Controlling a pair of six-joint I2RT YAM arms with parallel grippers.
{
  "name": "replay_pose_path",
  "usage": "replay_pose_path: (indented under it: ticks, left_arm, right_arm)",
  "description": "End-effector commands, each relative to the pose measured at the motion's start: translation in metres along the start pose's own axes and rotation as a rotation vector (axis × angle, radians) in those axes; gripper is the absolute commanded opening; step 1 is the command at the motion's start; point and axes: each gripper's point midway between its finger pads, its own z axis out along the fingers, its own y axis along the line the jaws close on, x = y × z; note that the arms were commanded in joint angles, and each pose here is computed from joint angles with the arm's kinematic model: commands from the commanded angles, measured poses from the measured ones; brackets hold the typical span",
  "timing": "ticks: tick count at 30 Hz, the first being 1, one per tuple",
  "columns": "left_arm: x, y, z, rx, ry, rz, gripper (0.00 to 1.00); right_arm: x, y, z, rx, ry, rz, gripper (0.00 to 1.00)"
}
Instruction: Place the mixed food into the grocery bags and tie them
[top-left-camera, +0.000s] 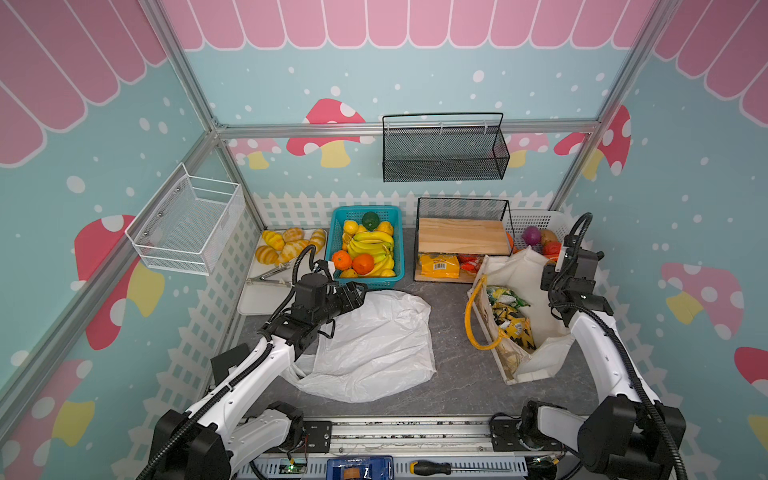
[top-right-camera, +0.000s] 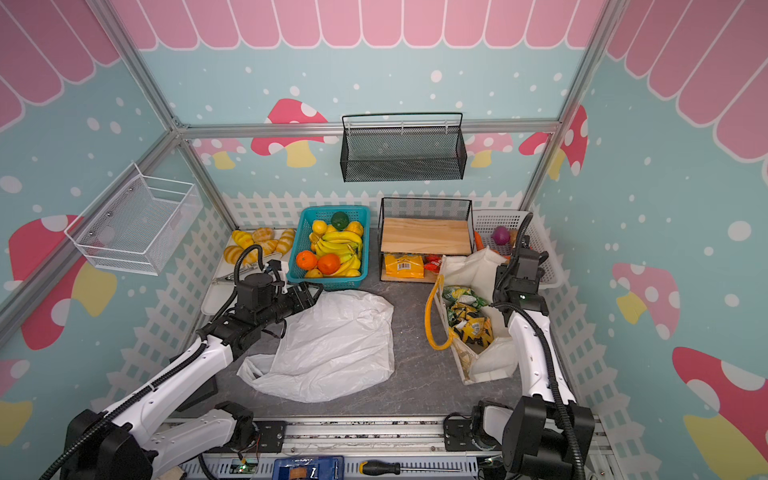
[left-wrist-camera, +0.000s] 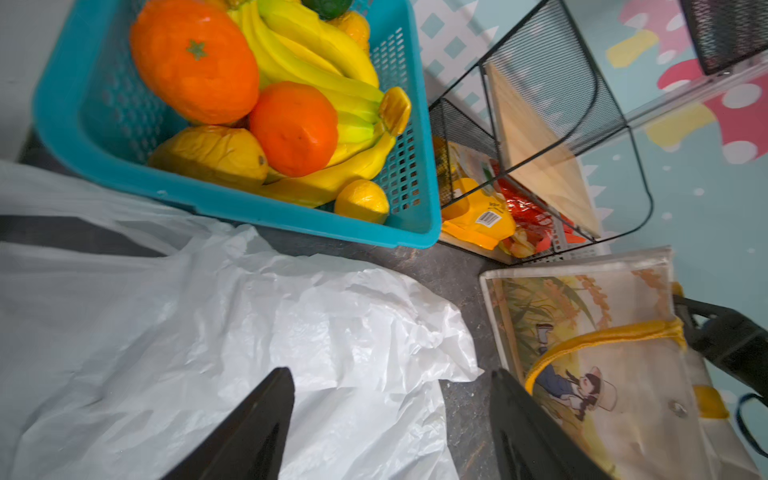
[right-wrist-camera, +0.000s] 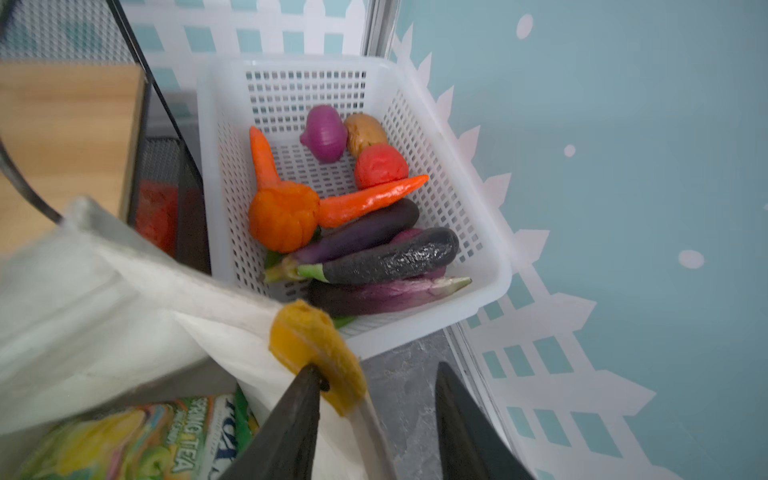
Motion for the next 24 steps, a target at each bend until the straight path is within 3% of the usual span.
replay_pose_path:
  ticks: [1,6,11,18,20,24]
  left_arm:
    - [-0.003,0.046,-0.015,-0.209,-0.002,0.007,0.78]
    - [0.003,0.094,-0.024,-0.333,0.07,-0.083,0.78]
    - [0.0,0.117,-0.007,-0.374,0.15,-0.139,0.77]
    - [-0.006,0.148,0.028,-0.476,0.187,-0.177,0.75]
    - [-0.013,0.153,0.038,-0.482,0.162,-0.183,0.69]
    - [-0.026,0.157,0.053,-0.478,0.104,-0.185,0.46]
  right_arm:
    - [-0.052,0.007,-0.036,-0.089,-0.194,0.037,0.64]
    - [-0.085,0.077,-0.088,-0.34,-0.361,-0.027,0.67]
    - [-0.081,0.152,-0.115,-0.566,-0.41,-0.099,0.67]
    - [-0.068,0.181,-0.118,-0.698,-0.417,-0.101,0.67]
    - [-0.065,0.183,-0.118,-0.707,-0.42,-0.102,0.66]
    - [-0.058,0.189,-0.118,-0.745,-0.404,-0.094,0.64]
